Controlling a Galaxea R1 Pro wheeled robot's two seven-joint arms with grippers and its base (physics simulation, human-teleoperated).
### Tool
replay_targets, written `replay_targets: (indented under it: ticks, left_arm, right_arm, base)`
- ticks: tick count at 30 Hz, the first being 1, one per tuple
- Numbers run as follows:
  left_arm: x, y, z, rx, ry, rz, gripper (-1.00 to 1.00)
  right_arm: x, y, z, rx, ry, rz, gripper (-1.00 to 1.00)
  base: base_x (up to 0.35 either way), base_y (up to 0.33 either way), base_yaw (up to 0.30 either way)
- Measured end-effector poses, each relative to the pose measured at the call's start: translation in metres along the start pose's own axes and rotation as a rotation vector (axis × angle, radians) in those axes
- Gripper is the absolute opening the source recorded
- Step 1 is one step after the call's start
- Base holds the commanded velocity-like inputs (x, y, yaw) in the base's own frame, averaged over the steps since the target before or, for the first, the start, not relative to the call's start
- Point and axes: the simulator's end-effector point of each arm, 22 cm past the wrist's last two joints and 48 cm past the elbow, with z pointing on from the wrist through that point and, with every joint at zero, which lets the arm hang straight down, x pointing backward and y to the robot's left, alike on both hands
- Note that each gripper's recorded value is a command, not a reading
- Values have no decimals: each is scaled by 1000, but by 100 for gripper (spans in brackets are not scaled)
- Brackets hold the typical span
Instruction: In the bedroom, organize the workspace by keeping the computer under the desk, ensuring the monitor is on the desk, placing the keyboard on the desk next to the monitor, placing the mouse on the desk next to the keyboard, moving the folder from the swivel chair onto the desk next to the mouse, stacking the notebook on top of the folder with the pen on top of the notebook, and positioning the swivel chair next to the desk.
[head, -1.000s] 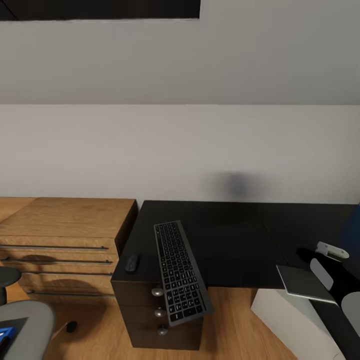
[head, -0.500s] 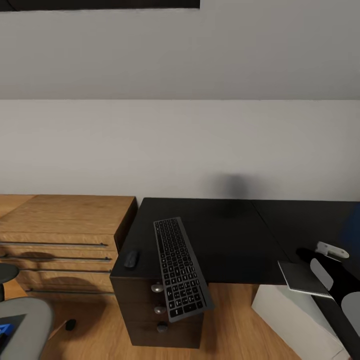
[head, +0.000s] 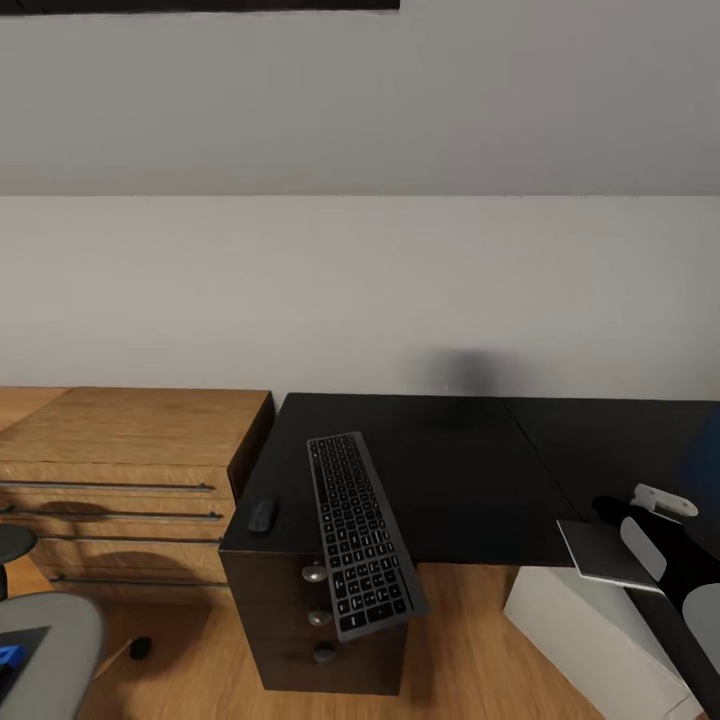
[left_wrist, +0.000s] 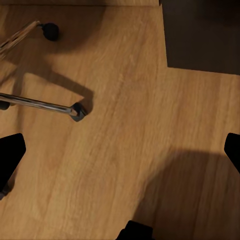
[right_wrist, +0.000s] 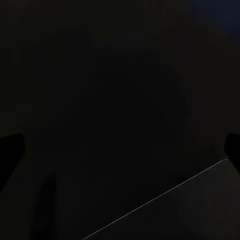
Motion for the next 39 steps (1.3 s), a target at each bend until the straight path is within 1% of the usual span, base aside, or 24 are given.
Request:
replay_targets:
  ticks: [3,12,17,31,34,39]
  left_arm:
    - [4,-2,4,1,0,0,100]
    - [4,-1,4,0,0,0,100]
    - [10,-4,10,0,1,1,100]
    - [11,-4,12,0,-1,0,100]
    - [14,-6,16,0,-1,1,100]
    - [14,-5,16,0,-2,1,100]
  right_arm:
    - [5,0,3,1,1,0,100]
    - [5,0,3,0,1,-1,100]
    - [13,0,7,0,1,0,100]
    - [14,0,8,0,1,0,100]
    - [16,0,10,0,-8,-15,100]
    - [16,0,10,0,-7,-15,100]
  base:
    - [0,0,0]
    - [0,0,0]
    - [0,0,0]
    - [0,0,0]
    - [0,0,0]
    - [0,0,0]
